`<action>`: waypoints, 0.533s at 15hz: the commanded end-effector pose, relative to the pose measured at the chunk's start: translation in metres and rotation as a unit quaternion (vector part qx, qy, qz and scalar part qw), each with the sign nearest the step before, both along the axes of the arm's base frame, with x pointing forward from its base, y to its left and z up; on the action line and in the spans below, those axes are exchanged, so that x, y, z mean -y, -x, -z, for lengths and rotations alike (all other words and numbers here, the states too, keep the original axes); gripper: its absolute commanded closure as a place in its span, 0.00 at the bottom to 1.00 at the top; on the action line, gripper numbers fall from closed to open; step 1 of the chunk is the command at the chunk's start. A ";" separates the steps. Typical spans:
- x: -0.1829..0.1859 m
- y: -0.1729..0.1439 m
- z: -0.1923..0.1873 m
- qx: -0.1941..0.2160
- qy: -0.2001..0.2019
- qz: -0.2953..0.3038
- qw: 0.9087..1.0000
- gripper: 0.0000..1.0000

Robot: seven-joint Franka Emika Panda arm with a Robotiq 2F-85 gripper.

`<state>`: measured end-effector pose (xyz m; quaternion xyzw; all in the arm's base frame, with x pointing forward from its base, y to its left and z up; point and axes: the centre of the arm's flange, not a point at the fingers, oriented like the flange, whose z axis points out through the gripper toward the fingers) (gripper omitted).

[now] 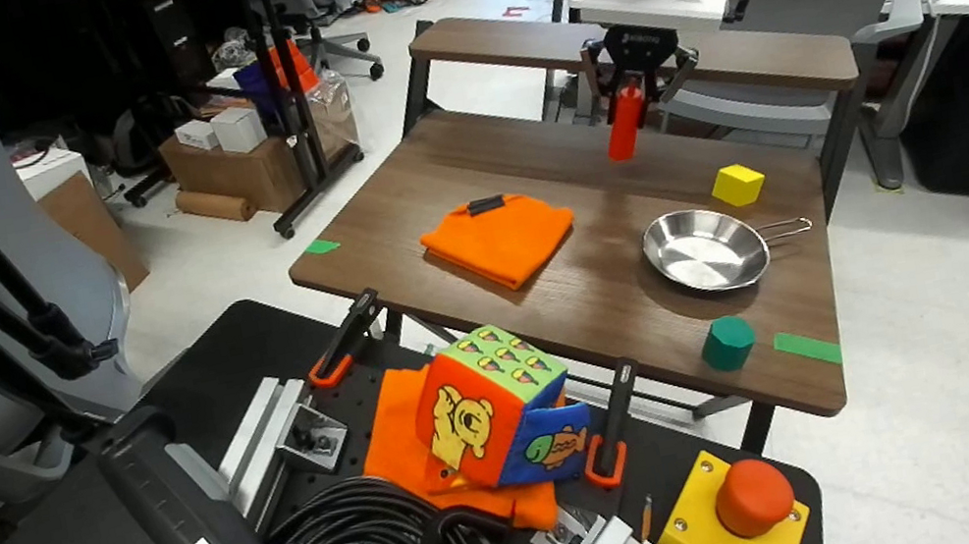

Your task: Remove the ketchup bottle from the pan

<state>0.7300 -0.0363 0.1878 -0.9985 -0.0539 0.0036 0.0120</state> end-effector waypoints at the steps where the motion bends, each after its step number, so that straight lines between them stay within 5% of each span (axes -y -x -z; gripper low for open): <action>1: 0.007 -0.034 0.017 -0.019 0.025 -0.005 0.999 0.87; 8: 0.016 -0.041 0.043 -0.048 0.043 -0.009 0.998 0.87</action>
